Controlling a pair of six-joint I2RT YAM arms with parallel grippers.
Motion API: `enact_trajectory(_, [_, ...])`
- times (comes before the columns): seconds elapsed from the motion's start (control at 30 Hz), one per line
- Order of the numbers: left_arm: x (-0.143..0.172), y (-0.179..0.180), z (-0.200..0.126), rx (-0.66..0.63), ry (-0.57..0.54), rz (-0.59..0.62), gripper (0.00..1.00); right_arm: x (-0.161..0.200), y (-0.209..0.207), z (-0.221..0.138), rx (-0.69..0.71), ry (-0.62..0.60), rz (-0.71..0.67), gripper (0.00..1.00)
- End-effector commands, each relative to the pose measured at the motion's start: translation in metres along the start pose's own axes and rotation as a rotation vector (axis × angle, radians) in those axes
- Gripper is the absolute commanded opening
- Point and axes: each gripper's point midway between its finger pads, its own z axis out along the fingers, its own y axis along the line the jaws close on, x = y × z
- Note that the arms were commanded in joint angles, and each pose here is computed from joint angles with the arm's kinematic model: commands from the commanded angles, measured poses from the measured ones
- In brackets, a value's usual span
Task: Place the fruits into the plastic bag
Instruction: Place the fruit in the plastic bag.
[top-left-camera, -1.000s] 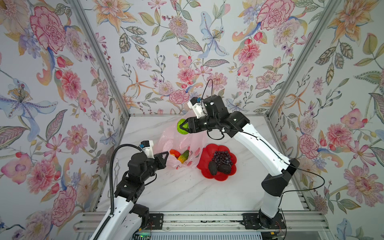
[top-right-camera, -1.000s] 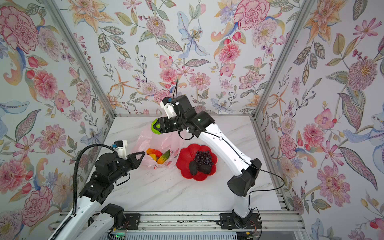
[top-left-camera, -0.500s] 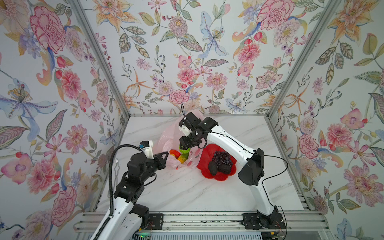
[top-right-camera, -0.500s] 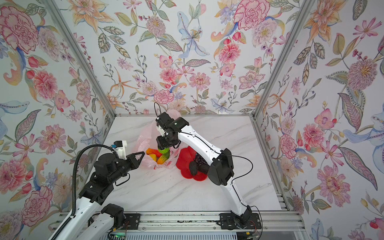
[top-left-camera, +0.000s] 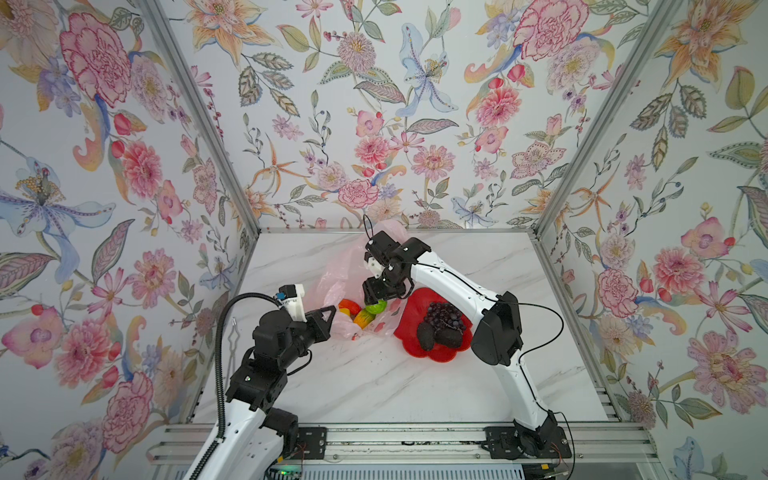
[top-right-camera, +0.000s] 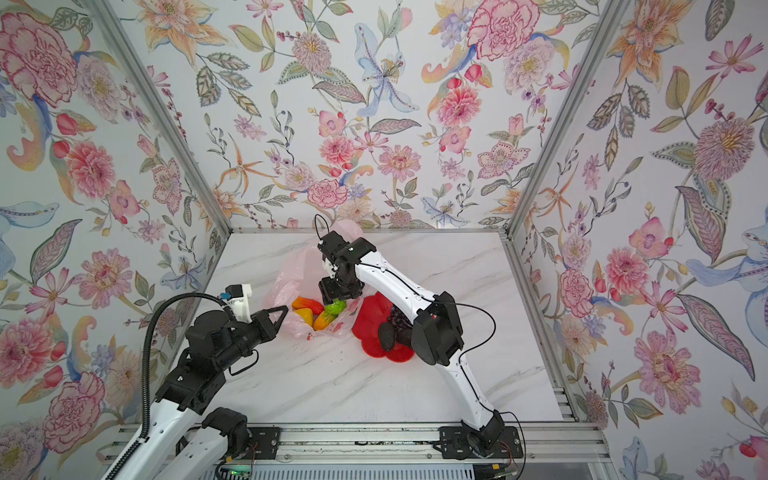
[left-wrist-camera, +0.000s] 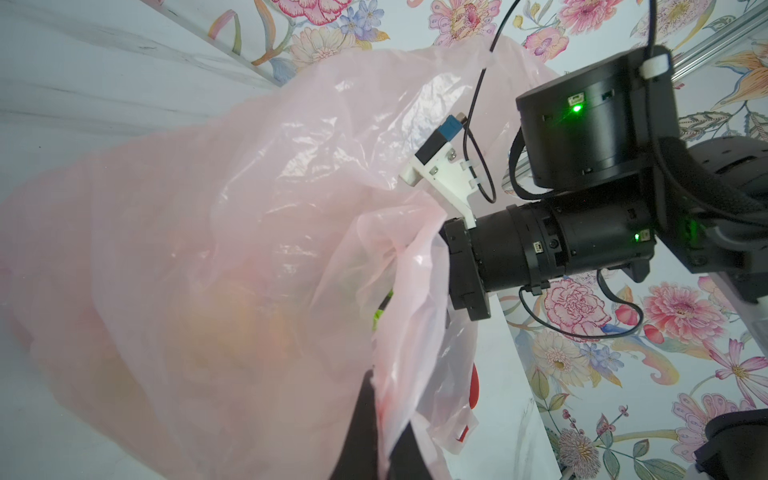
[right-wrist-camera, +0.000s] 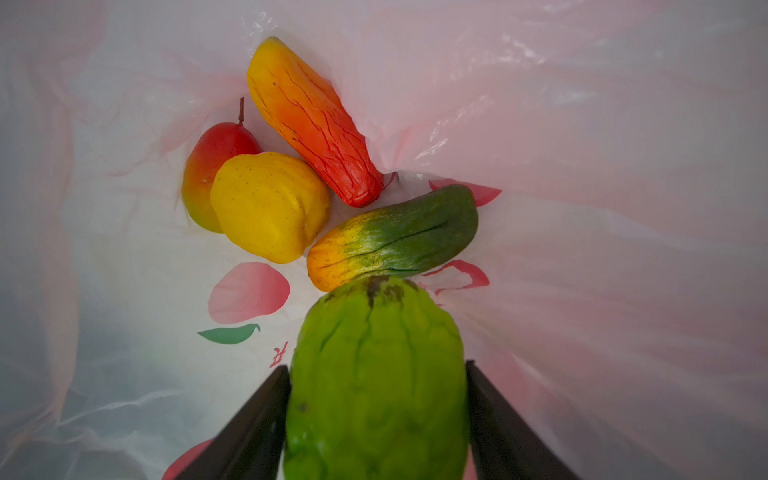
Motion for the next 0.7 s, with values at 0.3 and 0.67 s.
enact_trajectory(0.3, [0.001, 0.005, 0.000, -0.006, -0.009, -0.038, 0.00, 0.001, 0.005, -0.018, -0.008, -0.019, 0.000, 0.79])
enact_trajectory(0.67, [0.002, 0.005, 0.003, 0.007, -0.007, -0.057, 0.00, -0.018, 0.030, -0.075, -0.085, -0.149, -0.002, 0.84])
